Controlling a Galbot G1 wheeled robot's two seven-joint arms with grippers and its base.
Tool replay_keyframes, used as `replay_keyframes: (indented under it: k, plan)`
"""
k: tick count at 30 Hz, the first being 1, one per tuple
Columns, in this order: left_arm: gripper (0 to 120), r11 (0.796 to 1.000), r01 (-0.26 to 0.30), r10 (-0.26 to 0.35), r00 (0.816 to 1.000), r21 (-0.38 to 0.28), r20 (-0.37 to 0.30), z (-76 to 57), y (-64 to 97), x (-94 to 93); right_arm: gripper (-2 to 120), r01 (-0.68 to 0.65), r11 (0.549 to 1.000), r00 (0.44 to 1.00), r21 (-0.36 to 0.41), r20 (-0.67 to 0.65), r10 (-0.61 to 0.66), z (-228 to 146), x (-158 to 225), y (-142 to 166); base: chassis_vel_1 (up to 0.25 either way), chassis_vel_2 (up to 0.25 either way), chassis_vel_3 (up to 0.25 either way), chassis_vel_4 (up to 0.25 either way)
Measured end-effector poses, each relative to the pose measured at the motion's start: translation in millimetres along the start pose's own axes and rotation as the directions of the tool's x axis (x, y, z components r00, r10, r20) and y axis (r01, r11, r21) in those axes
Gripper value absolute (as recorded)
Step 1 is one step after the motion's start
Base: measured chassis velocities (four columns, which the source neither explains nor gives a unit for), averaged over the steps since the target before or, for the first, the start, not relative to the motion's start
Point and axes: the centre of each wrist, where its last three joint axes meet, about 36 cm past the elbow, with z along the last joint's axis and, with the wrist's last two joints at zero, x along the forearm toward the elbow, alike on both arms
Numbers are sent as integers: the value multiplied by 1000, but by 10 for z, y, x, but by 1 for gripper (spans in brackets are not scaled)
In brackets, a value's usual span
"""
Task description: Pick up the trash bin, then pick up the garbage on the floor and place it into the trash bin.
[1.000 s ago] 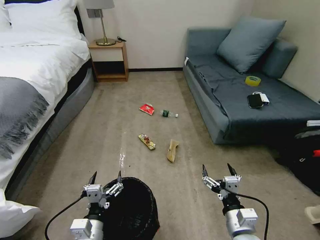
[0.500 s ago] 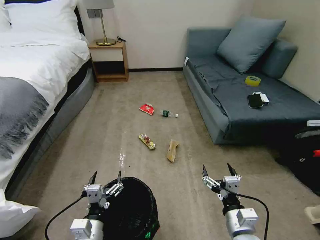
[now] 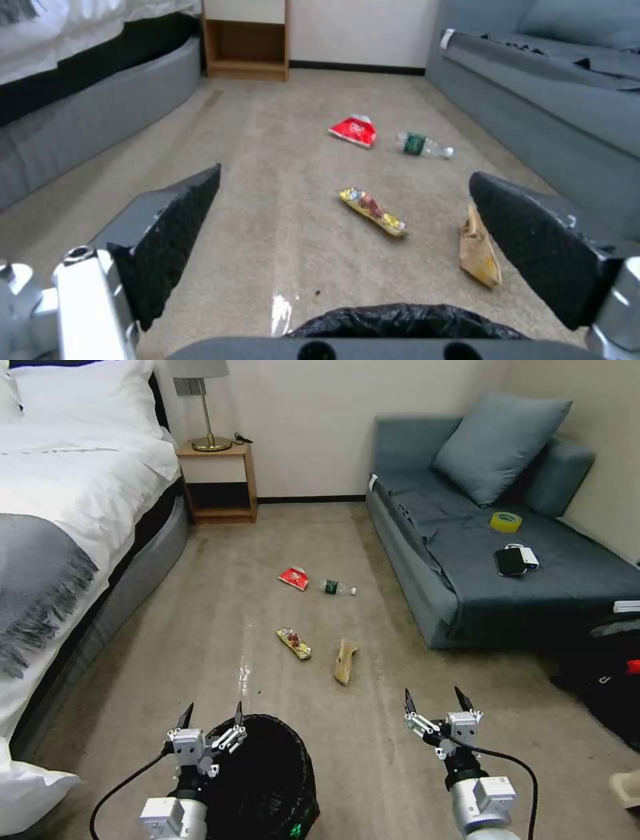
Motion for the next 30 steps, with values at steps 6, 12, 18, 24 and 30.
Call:
replay_keyframes:
  k: [6, 12, 18, 24, 30]
  plan:
    - [100, 999, -42, 42, 999, 12, 30, 516, -248, -335, 100, -69, 985, 996, 158, -42, 77, 532, 217, 13, 0, 0, 0, 0]
    - [100, 999, -3, 4, 1000, 34, -26, 238, -252, -261, 100, -77, 974, 994, 214, -60, 92, 721, 324, 37, 0, 0, 0, 0]
    - [100, 999, 51, -49, 994, 14, -96, -128, -236, -202, 100, -75, 976, 994, 205, -64, 90, 684, 315, 45, 0, 0, 0, 0]
    - [100, 993, 114, -114, 976, -13, -184, -519, -223, -122, 100, -41, 998, 995, 42, -95, 44, 175, 198, 184, 0, 0, 0, 0]
    - [100, 988, 150, -150, 918, -29, -368, -642, -169, -61, 100, -48, 999, 994, 5, -93, 48, 13, 208, 114, 0, 0, 0, 0]
